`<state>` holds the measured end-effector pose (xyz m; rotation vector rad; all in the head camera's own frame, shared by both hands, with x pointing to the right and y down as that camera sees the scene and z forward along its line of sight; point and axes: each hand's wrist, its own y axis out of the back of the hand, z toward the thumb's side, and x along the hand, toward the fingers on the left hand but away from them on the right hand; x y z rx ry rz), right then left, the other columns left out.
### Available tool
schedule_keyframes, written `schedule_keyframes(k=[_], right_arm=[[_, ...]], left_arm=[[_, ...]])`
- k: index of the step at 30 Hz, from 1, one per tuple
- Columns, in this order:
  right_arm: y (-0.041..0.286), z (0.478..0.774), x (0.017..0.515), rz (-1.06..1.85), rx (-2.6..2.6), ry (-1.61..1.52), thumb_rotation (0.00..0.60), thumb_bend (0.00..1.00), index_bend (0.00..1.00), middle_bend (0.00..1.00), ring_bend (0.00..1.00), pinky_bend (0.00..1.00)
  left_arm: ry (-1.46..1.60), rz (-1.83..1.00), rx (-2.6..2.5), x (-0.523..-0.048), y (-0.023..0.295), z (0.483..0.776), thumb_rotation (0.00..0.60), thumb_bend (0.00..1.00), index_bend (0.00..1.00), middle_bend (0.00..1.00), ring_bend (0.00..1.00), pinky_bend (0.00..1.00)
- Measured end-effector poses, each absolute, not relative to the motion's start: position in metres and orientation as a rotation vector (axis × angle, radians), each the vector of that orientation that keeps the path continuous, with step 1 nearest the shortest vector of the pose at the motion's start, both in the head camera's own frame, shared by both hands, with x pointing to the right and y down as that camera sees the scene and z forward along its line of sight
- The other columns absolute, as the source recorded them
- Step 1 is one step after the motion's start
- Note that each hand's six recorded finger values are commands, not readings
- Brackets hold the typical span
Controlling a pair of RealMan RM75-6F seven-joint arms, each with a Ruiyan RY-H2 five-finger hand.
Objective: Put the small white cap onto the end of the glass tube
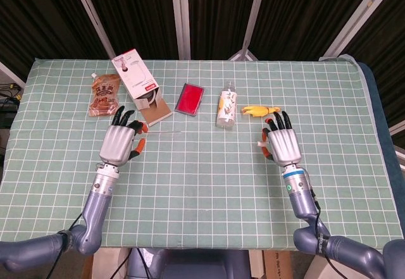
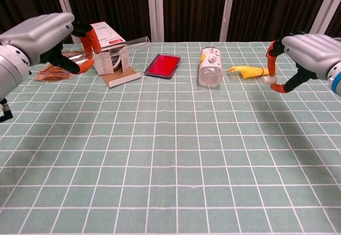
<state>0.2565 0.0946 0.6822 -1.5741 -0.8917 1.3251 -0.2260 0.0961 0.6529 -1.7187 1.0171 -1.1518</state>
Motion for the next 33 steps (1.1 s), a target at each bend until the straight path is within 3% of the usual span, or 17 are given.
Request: schedule_keyframes(k=[13,33], right_arm=[[0.085,0.644,0.234,1.058,-1.367,-0.821,0.600,0.36,0.61,0.27,0.09,0.00],[0.090,0.655,0.158,0.935,-1.308,-0.768,0.600,0.36,0.63,0.28,0.09,0.00]], left_arm=[[1.067,-1.183,-1.819,-0.190,0.121,0.677,0.600,0.66,0.51,0.52,0.14,0.05],[1.177,-1.235,-1.828,-0.171,0.129,0.687,0.600,0.67,0.51,0.52,0.15,0.06]])
